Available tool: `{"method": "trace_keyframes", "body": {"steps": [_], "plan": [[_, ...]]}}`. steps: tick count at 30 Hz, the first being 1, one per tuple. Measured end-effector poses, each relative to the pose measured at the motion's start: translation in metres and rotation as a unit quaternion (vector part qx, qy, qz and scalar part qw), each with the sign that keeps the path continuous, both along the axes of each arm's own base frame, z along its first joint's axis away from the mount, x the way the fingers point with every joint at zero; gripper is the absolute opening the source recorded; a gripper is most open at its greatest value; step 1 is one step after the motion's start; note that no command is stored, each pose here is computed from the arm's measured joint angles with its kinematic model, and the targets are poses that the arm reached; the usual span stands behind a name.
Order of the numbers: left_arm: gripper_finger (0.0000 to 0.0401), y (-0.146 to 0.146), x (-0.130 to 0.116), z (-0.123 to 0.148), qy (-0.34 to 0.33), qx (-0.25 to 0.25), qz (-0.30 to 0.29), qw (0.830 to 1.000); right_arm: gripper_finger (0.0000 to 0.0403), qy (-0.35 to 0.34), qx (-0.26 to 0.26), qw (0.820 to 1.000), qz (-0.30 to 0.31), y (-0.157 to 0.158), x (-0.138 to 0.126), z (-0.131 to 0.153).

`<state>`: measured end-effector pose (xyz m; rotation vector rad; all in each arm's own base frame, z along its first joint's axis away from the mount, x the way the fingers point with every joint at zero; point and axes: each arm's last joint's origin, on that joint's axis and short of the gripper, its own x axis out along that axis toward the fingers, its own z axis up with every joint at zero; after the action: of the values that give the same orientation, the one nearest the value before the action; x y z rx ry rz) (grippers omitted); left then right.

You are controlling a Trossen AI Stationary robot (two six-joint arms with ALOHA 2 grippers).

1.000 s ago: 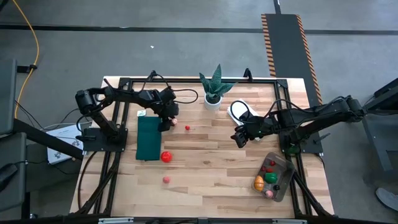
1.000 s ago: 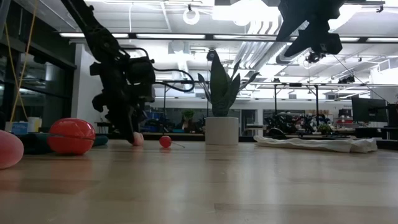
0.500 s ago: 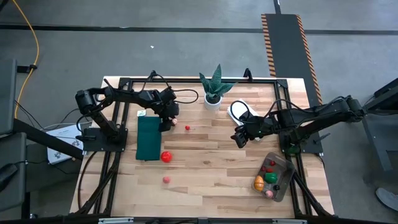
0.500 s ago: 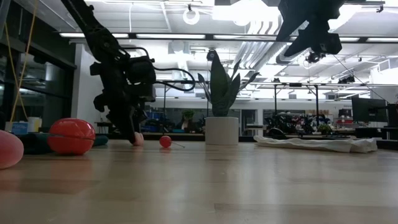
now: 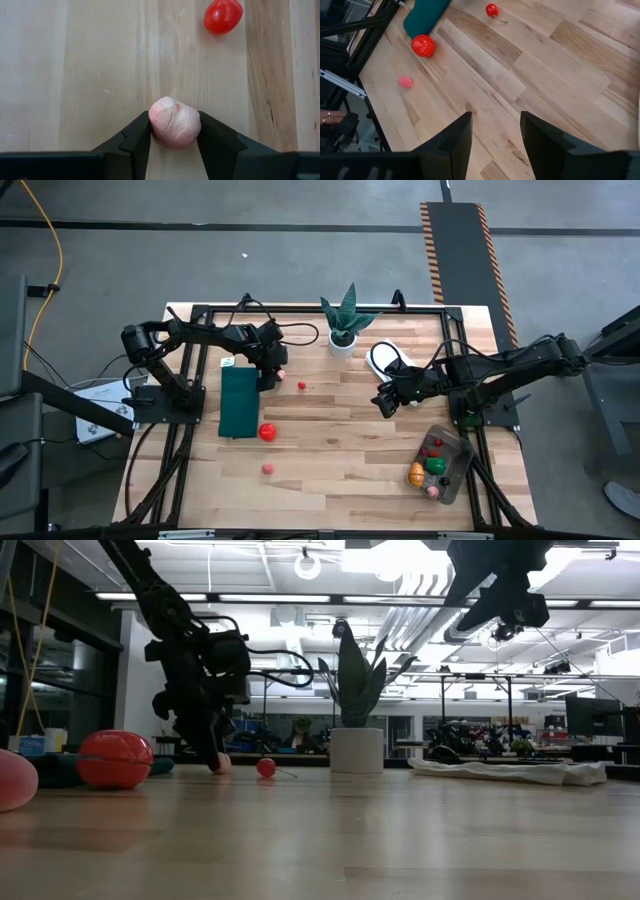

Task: Pick and placing Produce into tupperware
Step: Put the top pink peach into the black bin

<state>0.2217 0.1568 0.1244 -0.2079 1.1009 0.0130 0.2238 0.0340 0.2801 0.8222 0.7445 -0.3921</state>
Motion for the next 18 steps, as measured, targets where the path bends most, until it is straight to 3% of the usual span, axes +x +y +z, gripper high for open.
{"method": "trace_keyframes", "body": {"steps": [12, 18], "plan": [[0.0139, -0.001, -0.001, 0.001, -0.002, -0.015, 0.01, 1.0, 0.0158, 0.0, 0.0, 1.0, 0.0, 0.0, 0.0, 0.0], [0.014, -0.003, -0.002, 0.018, -0.029, 0.004, 0.009, 1.0, 0.0158, 0.0, -0.003, 1.0, 0.002, 0.0, 0.0, 0.0]]}}
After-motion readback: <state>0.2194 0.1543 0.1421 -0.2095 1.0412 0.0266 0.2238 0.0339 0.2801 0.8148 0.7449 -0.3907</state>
